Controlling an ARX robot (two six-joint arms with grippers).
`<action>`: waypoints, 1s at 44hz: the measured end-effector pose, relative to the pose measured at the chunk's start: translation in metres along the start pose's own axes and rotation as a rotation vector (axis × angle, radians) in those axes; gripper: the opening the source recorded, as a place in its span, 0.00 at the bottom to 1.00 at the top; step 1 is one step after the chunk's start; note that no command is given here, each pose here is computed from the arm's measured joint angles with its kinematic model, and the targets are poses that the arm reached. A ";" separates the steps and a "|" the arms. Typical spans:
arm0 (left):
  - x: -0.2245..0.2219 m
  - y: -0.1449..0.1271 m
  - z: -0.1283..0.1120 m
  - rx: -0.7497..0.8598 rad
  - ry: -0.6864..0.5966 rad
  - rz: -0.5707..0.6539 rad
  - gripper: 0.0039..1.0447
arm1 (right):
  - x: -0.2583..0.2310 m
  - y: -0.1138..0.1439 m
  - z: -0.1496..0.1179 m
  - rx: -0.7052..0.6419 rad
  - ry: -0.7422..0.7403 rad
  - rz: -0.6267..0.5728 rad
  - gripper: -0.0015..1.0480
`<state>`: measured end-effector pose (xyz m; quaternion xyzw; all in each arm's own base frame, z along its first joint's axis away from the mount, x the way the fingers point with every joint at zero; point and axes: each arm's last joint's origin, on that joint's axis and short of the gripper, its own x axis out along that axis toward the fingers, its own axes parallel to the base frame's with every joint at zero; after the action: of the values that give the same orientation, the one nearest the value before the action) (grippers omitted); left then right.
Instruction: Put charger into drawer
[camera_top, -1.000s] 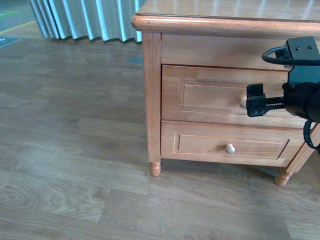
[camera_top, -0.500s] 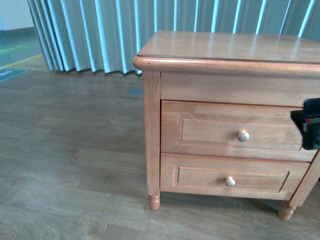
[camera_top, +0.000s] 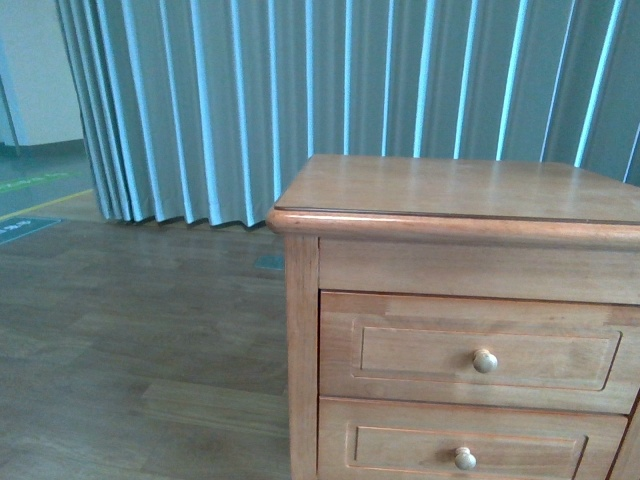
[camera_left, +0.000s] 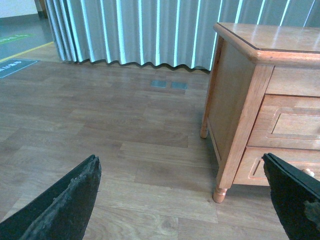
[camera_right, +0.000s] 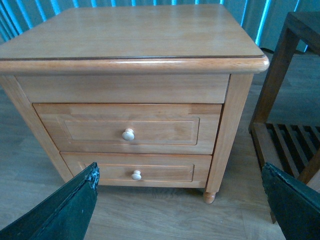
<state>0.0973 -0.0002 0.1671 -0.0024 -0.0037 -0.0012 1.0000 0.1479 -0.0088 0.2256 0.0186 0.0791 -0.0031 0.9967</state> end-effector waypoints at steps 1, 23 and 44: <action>0.000 0.000 0.000 0.000 0.000 0.000 0.94 | -0.002 0.000 0.000 0.005 -0.006 -0.004 0.92; 0.000 0.000 0.000 0.000 0.000 0.000 0.94 | -0.009 0.007 -0.009 -0.016 -0.152 -0.001 0.69; 0.000 0.000 0.000 0.000 0.000 0.000 0.94 | -0.020 0.007 -0.041 -0.037 -0.156 0.003 0.01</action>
<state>0.0973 -0.0002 0.1671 -0.0022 -0.0037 -0.0012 1.0000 0.1219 -0.0004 0.1888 0.0001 0.0012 -0.0015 1.0000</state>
